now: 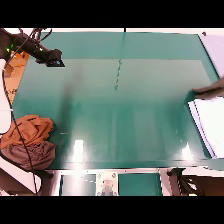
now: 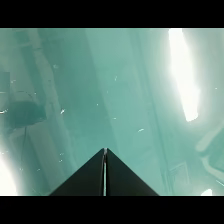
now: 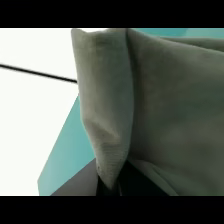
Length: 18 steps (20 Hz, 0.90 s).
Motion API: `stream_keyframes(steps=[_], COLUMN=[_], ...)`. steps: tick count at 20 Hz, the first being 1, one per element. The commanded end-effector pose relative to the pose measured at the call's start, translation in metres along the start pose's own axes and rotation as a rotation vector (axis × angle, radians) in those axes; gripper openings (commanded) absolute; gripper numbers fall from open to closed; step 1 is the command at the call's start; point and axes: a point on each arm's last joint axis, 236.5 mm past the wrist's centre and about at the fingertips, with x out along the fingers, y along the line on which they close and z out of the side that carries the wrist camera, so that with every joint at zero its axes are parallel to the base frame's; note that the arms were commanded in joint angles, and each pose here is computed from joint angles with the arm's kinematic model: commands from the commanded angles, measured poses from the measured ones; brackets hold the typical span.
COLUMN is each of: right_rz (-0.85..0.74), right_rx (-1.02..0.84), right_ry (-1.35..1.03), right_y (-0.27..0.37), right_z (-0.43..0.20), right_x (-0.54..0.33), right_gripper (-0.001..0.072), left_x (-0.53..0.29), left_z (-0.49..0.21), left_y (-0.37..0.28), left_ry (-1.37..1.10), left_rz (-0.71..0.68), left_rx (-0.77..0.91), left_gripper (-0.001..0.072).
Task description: Fold the shirts.
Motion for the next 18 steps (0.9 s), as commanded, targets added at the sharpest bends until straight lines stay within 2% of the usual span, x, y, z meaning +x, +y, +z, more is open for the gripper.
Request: stream_keyframes(steps=[1,10,15,18], right_rz=[-0.028,-0.074,-0.365,-0.615], right_rx=[0.079,0.077,0.208,0.289], right_ry=[-0.044,-0.061,-0.018,0.037], right_y=[-0.026,-0.006,-0.059,-0.109], right_z=[0.016,0.003,-0.023,-0.047], right_x=[-0.055,-0.095,-0.120,-0.147], right_gripper=[0.0018,0.0018,0.0018,0.0018], left_x=[0.000,0.000,0.001,0.000], left_z=[0.000,-0.001,-0.006,-0.007], left_y=[0.000,0.000,-0.002,-0.002], left_ry=[0.000,0.004,0.025,0.030], left_rz=[0.000,-0.001,-0.007,-0.007], left_rx=[0.000,-0.001,0.002,0.002], left_gripper=[0.0029,0.0029,0.0029,0.0029])
